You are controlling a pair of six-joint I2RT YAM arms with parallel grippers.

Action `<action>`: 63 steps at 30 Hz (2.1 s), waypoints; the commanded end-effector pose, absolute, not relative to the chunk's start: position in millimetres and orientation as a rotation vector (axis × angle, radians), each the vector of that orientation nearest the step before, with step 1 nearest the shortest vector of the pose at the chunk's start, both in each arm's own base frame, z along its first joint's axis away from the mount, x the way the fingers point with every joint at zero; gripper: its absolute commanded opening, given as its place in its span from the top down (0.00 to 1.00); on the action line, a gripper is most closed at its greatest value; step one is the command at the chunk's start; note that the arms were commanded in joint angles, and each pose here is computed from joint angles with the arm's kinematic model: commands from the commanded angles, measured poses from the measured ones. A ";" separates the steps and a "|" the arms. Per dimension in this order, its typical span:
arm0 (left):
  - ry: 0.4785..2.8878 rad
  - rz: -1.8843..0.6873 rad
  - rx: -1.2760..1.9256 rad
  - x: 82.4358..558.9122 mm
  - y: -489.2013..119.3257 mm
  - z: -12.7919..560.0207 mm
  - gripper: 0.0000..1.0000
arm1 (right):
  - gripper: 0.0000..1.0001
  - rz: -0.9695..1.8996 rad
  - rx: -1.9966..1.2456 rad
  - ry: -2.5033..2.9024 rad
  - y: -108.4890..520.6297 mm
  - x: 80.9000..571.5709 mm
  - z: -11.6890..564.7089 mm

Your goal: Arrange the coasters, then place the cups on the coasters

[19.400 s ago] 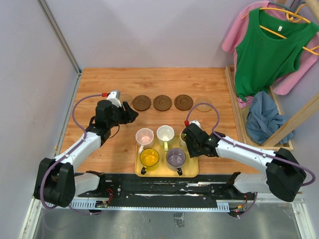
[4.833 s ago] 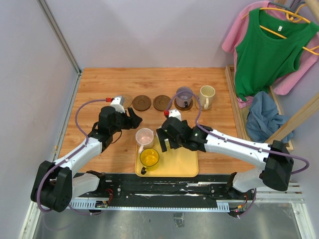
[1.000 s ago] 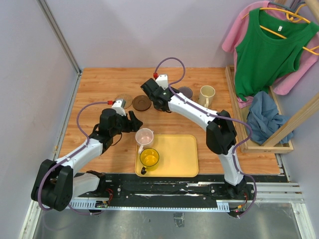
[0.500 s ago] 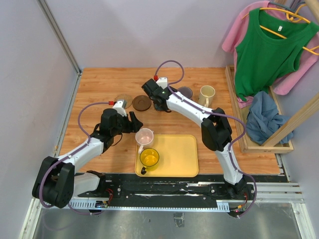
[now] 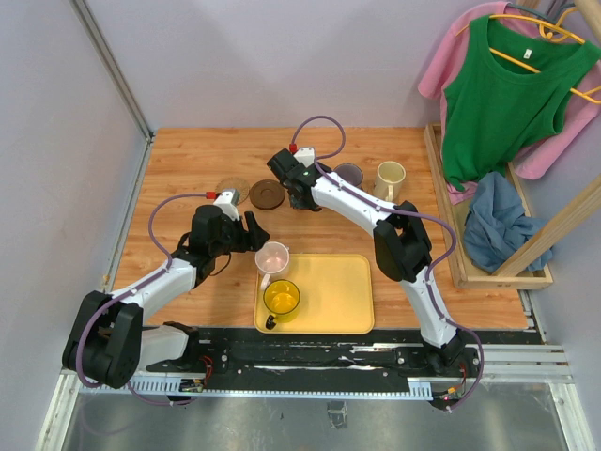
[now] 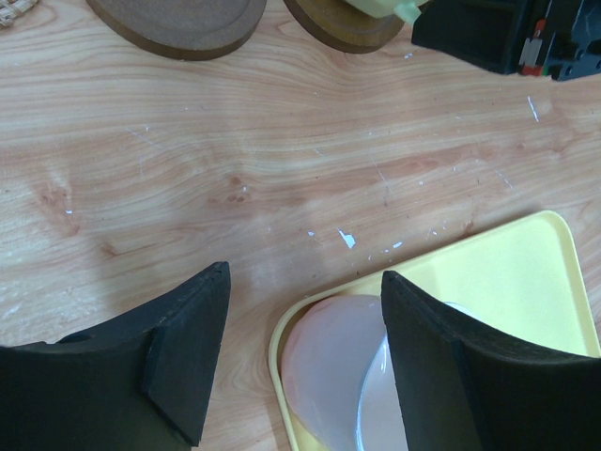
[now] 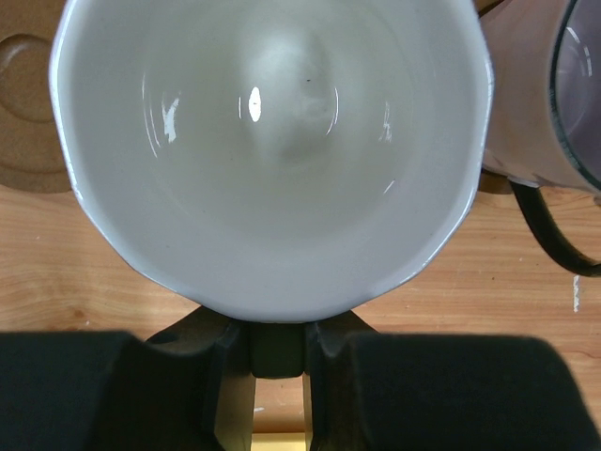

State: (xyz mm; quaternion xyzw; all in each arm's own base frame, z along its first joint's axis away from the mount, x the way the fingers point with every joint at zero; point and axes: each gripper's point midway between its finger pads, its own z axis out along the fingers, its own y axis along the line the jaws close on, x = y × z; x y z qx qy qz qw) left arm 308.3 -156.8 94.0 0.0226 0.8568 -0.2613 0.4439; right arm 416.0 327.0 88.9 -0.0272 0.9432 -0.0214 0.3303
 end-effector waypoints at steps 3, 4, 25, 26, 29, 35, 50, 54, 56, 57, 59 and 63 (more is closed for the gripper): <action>2.100 -0.657 0.091 312.1 -163.1 100.9 0.31 | 0.99 -0.032 0.041 2.378 317.2 446.1 110.4; 2.100 -0.657 0.091 312.2 -163.0 100.9 0.31 | 0.99 -0.036 0.038 2.381 316.5 446.0 108.0; 2.098 -0.658 0.087 312.5 -163.2 99.9 0.31 | 0.99 0.042 -0.015 2.411 330.8 446.3 100.9; 2.098 -0.658 0.087 312.4 -163.0 99.4 0.31 | 0.99 0.042 -0.018 2.413 331.3 446.5 99.6; 2.100 -0.658 0.086 312.4 -163.0 98.5 0.31 | 0.99 0.042 -0.027 2.417 332.9 445.9 97.8; 2.099 -0.659 0.085 312.6 -163.3 97.8 0.31 | 0.99 0.039 -0.039 2.420 334.2 446.9 95.1; 2.098 -0.661 0.084 312.5 -163.4 98.5 0.31 | 0.53 0.033 -0.073 2.429 335.9 433.3 98.1; 2.094 -0.663 0.082 311.8 -163.3 100.1 0.31 | 0.45 0.022 -0.081 2.416 335.0 428.4 103.3; 2.091 -0.662 0.078 311.6 -162.7 101.4 0.31 | 0.44 0.020 -0.082 2.416 333.5 425.9 105.0; 2.091 -0.661 0.077 311.3 -162.3 101.8 0.31 | 0.44 0.025 -0.082 2.415 333.4 424.2 107.4; 2.085 -0.663 0.078 310.9 -162.5 103.8 0.31 | 0.41 0.031 -0.082 2.416 332.1 421.1 109.9; 2.067 -0.665 0.076 311.0 -161.8 111.2 0.30 | 0.31 0.041 -0.087 2.406 328.8 412.6 120.2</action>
